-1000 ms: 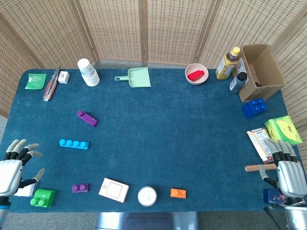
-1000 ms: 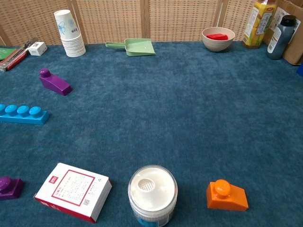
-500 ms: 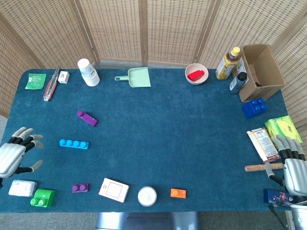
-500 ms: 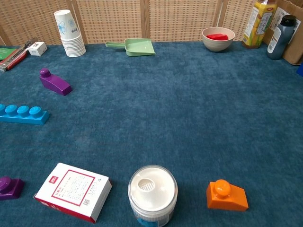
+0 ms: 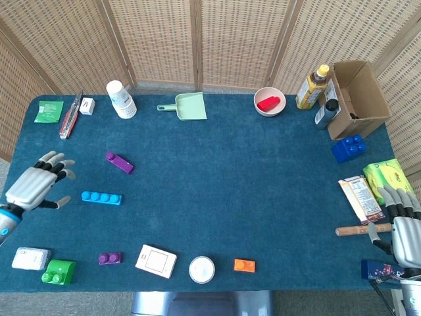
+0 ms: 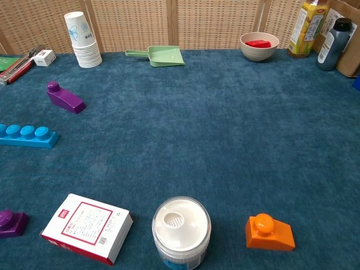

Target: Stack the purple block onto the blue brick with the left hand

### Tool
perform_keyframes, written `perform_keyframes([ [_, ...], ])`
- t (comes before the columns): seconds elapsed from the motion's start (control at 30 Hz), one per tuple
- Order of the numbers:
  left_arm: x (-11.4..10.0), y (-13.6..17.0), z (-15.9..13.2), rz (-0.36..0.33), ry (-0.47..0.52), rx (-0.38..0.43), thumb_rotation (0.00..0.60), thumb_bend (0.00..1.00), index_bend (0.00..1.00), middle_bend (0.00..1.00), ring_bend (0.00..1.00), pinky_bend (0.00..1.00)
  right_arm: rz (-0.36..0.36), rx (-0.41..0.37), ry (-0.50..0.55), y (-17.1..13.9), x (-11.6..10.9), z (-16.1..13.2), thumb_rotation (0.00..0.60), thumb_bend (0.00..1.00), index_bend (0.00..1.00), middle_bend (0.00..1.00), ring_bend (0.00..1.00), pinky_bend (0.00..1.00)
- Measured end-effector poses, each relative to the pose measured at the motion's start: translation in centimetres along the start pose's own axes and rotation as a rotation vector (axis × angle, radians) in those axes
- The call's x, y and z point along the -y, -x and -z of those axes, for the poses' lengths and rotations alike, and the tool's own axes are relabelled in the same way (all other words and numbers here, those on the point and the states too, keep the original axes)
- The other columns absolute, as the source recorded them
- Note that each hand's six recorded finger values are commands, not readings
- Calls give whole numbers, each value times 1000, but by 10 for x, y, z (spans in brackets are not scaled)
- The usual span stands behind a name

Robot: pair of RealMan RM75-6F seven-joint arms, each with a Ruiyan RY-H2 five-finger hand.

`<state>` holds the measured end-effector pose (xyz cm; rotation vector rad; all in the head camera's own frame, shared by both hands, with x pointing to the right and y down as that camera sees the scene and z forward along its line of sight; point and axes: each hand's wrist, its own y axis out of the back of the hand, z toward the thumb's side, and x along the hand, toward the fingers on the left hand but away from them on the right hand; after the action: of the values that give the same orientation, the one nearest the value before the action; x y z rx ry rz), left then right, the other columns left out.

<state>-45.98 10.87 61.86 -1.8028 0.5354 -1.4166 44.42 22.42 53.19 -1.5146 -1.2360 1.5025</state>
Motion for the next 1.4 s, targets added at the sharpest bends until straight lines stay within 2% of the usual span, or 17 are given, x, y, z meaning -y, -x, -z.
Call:
perform_keyframes([
  [0.27,2,-51,-9,26,-42,18,511,364,257,105,4,0,23,28,-20,-1,-6,3,600,412,73,98,0,68],
  [0.57,5,-93,-23,47,-65,26,523,364,208,71,0,0,34,55,-28,-3,-10,9,600,414,72,98,0,68],
  [0.93,10,-122,-35,82,-97,16,521,364,184,50,0,0,53,66,-32,-3,-16,13,600,412,71,97,0,68],
  [1.4,28,-148,-45,135,-106,-6,524,364,177,47,0,0,77,110,-26,-10,-24,28,600,411,72,97,0,68],
])
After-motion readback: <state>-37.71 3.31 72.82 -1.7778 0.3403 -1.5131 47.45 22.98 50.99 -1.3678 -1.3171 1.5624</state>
